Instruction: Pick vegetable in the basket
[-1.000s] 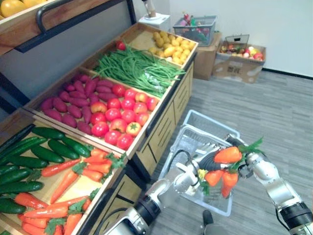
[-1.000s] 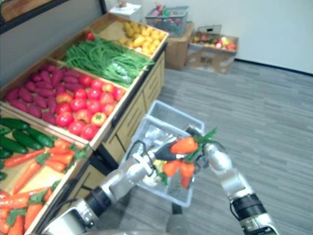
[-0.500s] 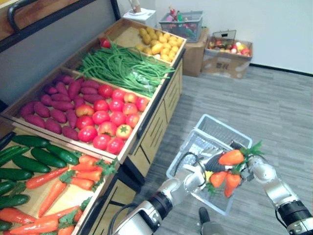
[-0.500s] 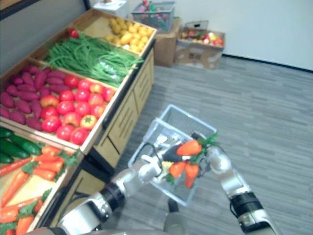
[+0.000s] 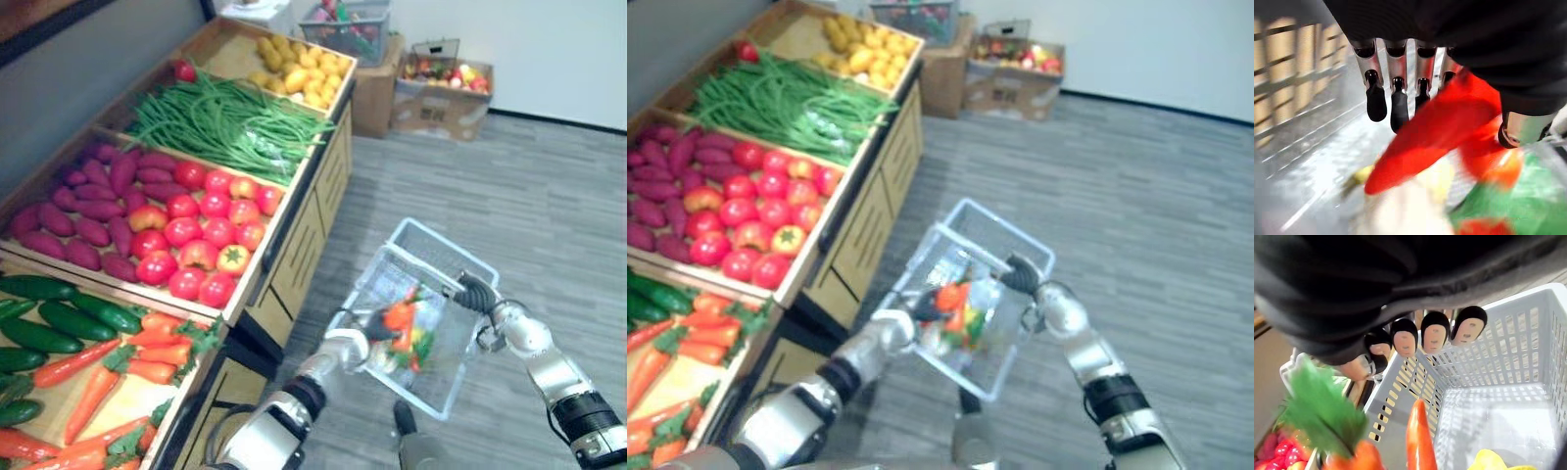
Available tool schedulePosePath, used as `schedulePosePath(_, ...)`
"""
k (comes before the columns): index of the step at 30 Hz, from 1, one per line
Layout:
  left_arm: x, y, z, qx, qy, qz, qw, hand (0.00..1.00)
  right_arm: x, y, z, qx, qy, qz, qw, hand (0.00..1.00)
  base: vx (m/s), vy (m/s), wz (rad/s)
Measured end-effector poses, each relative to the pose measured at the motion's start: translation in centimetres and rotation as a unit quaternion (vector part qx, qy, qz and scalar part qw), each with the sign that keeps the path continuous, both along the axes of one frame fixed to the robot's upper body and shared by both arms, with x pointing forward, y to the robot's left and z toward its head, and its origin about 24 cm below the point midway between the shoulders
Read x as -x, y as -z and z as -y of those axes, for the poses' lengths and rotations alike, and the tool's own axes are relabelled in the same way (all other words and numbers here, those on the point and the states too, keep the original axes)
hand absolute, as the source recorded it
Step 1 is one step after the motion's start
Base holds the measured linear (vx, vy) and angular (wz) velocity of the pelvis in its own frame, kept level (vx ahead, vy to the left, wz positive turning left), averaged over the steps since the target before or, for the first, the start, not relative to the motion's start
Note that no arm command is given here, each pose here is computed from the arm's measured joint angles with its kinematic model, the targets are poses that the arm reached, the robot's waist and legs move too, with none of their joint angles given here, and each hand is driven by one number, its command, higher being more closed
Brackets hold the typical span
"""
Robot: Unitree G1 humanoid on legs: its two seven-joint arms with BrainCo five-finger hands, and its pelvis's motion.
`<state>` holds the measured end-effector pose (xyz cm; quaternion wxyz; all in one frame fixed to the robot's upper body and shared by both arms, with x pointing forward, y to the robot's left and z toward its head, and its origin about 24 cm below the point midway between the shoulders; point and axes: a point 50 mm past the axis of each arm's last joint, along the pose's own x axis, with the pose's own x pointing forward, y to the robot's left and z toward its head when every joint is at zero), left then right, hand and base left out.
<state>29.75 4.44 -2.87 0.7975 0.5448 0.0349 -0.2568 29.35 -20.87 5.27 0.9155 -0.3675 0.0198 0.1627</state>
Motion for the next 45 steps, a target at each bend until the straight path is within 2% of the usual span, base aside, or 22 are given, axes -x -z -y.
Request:
schedulePosePath(9, -0.8, -0.4, -1.3, -0.002, -0.027, 0.005, 1.000, 0.00, -0.3, -0.5, -0.6, -0.023, -0.004, 0.010, 1.000, 1.00, -0.04, 0.007, 0.06)
schedulePosePath(19, -0.8, -0.5, -1.1, -0.001, -0.023, 0.007, 1.000, 0.00, -0.4, -0.5, -0.6, -0.024, -0.003, 0.011, 1.000, 1.00, -0.07, -0.005, 0.06)
schedulePosePath(25, -1.0, -2.0, 0.1, 0.013, 0.006, 0.036, 0.999, 0.00, -0.4, 0.2, 0.0, -0.032, 0.019, 0.000, 0.999, 1.00, -0.06, -0.002, 0.10)
schedulePosePath(31, -1.0, -6.2, 2.7, 0.064, 0.071, 0.116, 0.989, 0.00, 0.4, 2.7, 2.2, -0.064, 0.096, -0.038, 0.993, 1.00, -0.06, 0.001, 0.27)
schedulePosePath(35, 0.4, -9.6, 3.9, 0.106, 0.140, 0.177, 0.968, 0.00, 1.9, 4.3, 4.5, -0.084, 0.172, -0.054, 0.980, 1.00, -0.05, 0.000, 0.42)
schedulePosePath(39, 2.8, -10.6, 3.5, 0.154, 0.184, 0.176, 0.955, 0.00, 3.4, 5.4, 7.0, -0.091, 0.238, -0.065, 0.965, 1.00, -0.05, 0.005, 0.44)
schedulePosePath(42, 5.1, -11.0, 2.2, 0.190, 0.202, 0.164, 0.947, 0.00, 5.2, 6.6, 9.0, -0.108, 0.306, -0.073, 0.943, 1.00, -0.05, 0.008, 0.62)
schedulePosePath(43, 6.5, -11.4, 1.3, 0.206, 0.217, 0.155, 0.942, 0.00, 6.8, 7.6, 10.1, -0.118, 0.348, -0.083, 0.926, 1.00, -0.01, 0.016, 0.62)
schedulePosePath(45, 7.3, -11.6, 0.7, 0.219, 0.221, 0.151, 0.938, 0.00, 8.0, 8.3, 10.8, -0.124, 0.376, -0.089, 0.914, 1.00, -0.02, 0.015, 0.49)
